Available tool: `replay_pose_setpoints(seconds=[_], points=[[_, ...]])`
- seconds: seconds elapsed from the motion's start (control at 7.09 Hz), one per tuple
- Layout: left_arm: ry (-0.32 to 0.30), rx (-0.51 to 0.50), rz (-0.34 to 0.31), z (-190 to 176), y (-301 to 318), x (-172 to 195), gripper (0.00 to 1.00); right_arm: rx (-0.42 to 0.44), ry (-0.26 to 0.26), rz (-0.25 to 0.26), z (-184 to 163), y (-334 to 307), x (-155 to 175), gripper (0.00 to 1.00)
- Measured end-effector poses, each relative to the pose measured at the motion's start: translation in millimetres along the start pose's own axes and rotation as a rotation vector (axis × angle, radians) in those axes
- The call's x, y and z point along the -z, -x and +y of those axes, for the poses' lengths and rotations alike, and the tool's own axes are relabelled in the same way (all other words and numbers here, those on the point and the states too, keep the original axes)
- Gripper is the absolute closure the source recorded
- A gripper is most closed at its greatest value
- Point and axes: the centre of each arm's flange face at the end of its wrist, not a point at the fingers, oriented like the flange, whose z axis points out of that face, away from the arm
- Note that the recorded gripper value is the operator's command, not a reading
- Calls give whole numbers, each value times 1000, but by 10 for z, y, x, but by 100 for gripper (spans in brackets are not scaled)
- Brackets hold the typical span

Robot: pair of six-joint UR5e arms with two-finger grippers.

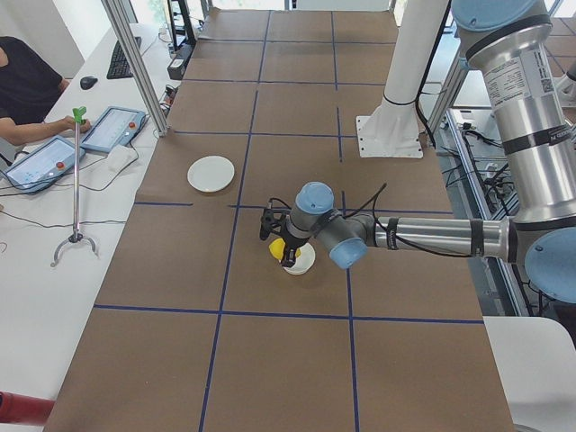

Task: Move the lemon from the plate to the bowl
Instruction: 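Lift the lemon with the left gripper and carry it over the white bowl, then lower the lemon into the bowl and open the left gripper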

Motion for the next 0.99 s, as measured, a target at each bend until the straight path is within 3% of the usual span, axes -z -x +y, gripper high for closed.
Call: replay_pose_setpoints(seconds=[0.56, 0.85, 0.99], points=[[86, 9, 5, 231, -239, -340, 100, 0, 0, 0, 1, 0, -1, 0], [99, 5, 12, 212, -340, -454, 100, 0, 0, 0, 1, 0, -1, 0], [100, 2, 15, 161, -377, -529, 80, 0, 0, 0, 1, 0, 0, 0]])
